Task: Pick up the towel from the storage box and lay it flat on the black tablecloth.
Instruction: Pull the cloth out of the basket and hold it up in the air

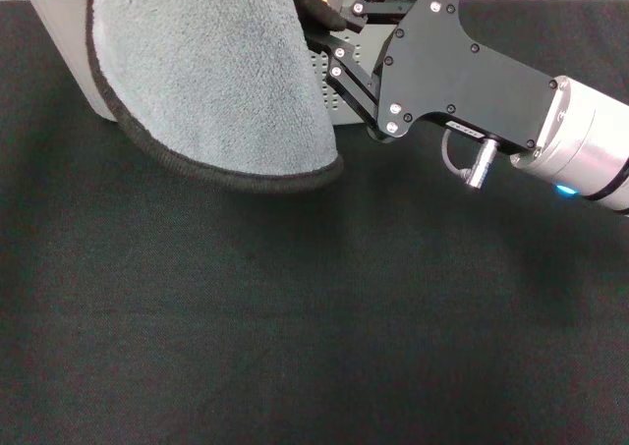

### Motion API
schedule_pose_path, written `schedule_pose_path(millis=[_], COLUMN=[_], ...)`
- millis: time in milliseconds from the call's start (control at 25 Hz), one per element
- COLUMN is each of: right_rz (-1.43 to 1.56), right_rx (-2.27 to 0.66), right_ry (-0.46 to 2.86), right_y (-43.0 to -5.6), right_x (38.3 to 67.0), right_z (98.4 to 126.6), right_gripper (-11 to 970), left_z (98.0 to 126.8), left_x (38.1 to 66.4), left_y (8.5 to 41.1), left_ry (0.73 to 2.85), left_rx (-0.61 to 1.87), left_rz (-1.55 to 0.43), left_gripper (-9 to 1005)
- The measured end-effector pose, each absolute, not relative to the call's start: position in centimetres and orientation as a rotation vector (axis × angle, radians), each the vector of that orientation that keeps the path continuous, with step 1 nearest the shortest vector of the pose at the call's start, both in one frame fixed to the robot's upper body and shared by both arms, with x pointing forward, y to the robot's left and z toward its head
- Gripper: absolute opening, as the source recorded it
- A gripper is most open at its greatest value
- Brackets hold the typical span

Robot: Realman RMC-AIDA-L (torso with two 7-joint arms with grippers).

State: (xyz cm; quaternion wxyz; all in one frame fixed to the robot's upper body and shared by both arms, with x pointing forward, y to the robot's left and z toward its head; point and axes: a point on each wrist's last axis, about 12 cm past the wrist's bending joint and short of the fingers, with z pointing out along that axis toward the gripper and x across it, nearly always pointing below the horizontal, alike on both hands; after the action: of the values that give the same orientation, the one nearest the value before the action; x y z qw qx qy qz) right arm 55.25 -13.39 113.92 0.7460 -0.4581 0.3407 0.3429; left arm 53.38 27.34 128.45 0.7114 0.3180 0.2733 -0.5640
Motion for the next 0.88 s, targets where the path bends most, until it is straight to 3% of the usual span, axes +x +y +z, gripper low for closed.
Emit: schedule_pose_path(millis=[880], right_rz=[0.711], right_rx=[-0.991], right_ry=[0.708], right_y=[-13.99], right_x=[54.83], right_z=[113.81], right_gripper=[24], left_z=[128.01], left_x=[53.45], left_y=[27.42], left_ry=[0.617], left_rx=[0.692], left_rz=[-1.267], left_gripper=[36])
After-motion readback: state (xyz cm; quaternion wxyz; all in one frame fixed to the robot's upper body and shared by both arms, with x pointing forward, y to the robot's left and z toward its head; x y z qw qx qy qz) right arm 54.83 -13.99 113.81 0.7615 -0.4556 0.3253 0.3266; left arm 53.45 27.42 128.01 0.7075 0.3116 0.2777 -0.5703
